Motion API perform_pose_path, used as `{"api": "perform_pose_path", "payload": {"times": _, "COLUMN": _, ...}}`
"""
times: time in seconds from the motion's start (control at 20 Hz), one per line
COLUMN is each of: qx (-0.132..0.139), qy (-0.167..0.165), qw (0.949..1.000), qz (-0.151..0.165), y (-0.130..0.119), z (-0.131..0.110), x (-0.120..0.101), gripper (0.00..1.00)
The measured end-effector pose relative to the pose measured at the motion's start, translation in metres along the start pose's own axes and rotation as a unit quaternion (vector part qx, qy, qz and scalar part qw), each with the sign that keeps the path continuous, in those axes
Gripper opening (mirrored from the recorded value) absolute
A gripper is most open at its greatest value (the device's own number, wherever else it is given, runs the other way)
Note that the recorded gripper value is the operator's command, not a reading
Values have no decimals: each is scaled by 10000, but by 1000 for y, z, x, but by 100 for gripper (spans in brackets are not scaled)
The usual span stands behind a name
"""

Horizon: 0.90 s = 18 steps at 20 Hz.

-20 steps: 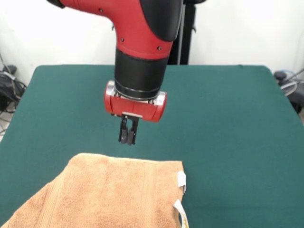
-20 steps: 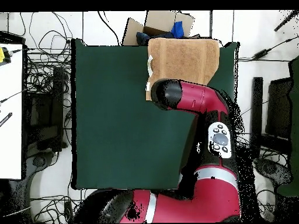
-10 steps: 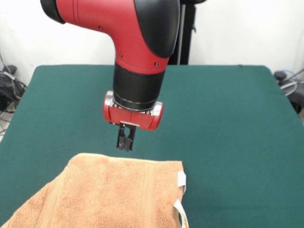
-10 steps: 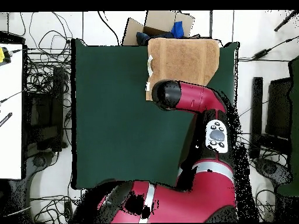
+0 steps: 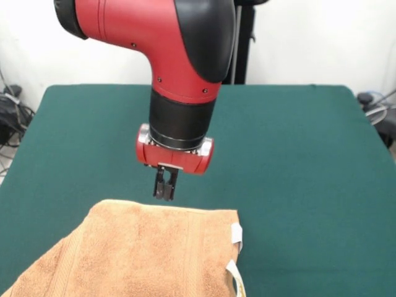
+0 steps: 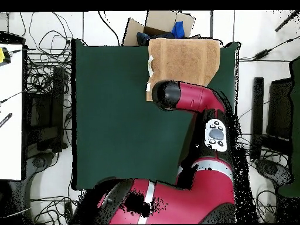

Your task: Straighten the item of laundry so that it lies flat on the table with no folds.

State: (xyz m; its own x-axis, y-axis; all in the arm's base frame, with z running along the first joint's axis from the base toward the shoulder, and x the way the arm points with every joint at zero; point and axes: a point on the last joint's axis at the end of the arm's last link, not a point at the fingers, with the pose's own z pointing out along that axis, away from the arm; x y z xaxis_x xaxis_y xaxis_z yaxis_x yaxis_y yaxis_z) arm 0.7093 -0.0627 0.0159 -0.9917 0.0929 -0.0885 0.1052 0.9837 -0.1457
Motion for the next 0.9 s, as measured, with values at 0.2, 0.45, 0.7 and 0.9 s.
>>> {"api": "perform_pose_path", "payload": {"times": 0.2, "qx": 24, "qy": -128, "qw": 9999, "qz": 6, "y": -3, "z": -5, "x": -13, "gripper": 0}}
{"api": "perform_pose_path", "payload": {"times": 0.45, "qx": 49, "qy": -207, "qw": 9998, "qz": 27, "y": -8, "z": -13, "x": -30, "gripper": 0}}
{"api": "perform_pose_path", "payload": {"times": 0.7, "qx": 61, "qy": -45, "qw": 9999, "qz": 96, "y": -19, "z": -29, "x": -53, "gripper": 0}}
{"api": "perform_pose_path", "payload": {"times": 0.9, "qx": 70, "qy": 143, "qw": 9998, "qz": 148, "y": -28, "z": -41, "x": -72, "gripper": 0}}
